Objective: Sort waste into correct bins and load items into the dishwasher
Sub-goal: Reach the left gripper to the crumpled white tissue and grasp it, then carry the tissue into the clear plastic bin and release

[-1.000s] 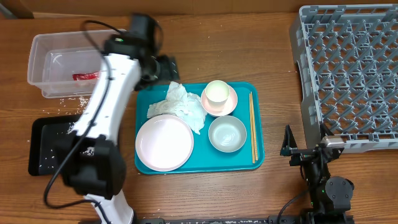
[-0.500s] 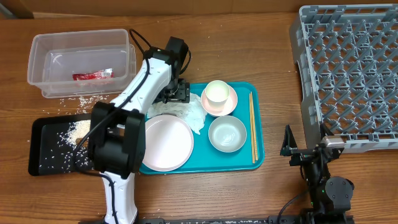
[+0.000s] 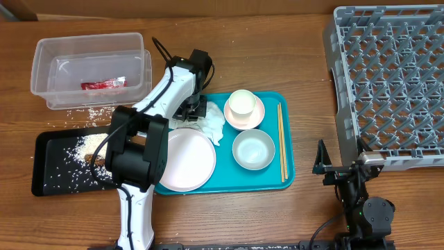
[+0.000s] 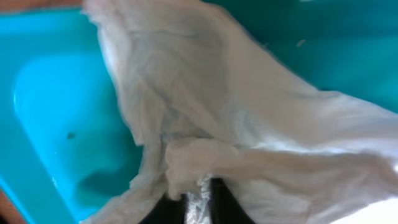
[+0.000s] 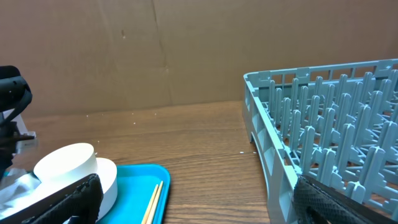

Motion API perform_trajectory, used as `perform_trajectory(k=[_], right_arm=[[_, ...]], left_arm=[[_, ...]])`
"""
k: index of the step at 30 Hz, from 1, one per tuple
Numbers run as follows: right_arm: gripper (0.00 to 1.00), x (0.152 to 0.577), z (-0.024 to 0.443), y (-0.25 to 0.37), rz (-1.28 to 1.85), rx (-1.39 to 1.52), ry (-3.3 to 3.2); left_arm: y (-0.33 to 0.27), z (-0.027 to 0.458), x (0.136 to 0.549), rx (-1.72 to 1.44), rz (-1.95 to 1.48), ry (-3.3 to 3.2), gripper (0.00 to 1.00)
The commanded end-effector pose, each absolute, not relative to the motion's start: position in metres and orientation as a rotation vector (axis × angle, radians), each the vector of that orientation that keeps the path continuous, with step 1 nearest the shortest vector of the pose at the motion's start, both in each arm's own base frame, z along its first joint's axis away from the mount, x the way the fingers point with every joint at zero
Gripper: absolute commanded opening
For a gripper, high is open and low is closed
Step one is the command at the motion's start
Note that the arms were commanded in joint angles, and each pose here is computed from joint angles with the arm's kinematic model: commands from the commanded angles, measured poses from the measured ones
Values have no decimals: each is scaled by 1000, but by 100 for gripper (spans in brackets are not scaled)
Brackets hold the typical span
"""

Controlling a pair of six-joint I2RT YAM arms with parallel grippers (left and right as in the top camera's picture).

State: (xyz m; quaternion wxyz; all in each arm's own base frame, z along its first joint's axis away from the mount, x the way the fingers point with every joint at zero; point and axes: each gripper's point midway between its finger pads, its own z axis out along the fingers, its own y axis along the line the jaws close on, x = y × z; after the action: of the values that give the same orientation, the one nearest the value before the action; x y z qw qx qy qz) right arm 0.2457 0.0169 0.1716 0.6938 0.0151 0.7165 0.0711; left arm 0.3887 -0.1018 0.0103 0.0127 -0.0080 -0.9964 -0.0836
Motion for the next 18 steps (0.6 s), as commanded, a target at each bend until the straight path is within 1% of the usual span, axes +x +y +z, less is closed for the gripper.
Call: perform_trajectory(k=[1, 5, 10, 14, 18], right_arm=[[100, 246, 170, 15, 153, 41, 1596], [100, 246, 170, 15, 153, 40, 1596], [100, 246, 170, 15, 153, 40, 1596], [100, 246, 170, 15, 153, 40, 1596], [100, 246, 170, 15, 153, 40, 1596]], left_arm=[[-103, 36, 402, 50, -264, -3163, 4], [-107, 81, 412, 82, -215, -3252, 5], [-110, 128, 417, 99, -144, -3364, 10], [-109, 150, 413, 106, -119, -3408, 11], [-108, 155, 410, 107, -116, -3410, 11]])
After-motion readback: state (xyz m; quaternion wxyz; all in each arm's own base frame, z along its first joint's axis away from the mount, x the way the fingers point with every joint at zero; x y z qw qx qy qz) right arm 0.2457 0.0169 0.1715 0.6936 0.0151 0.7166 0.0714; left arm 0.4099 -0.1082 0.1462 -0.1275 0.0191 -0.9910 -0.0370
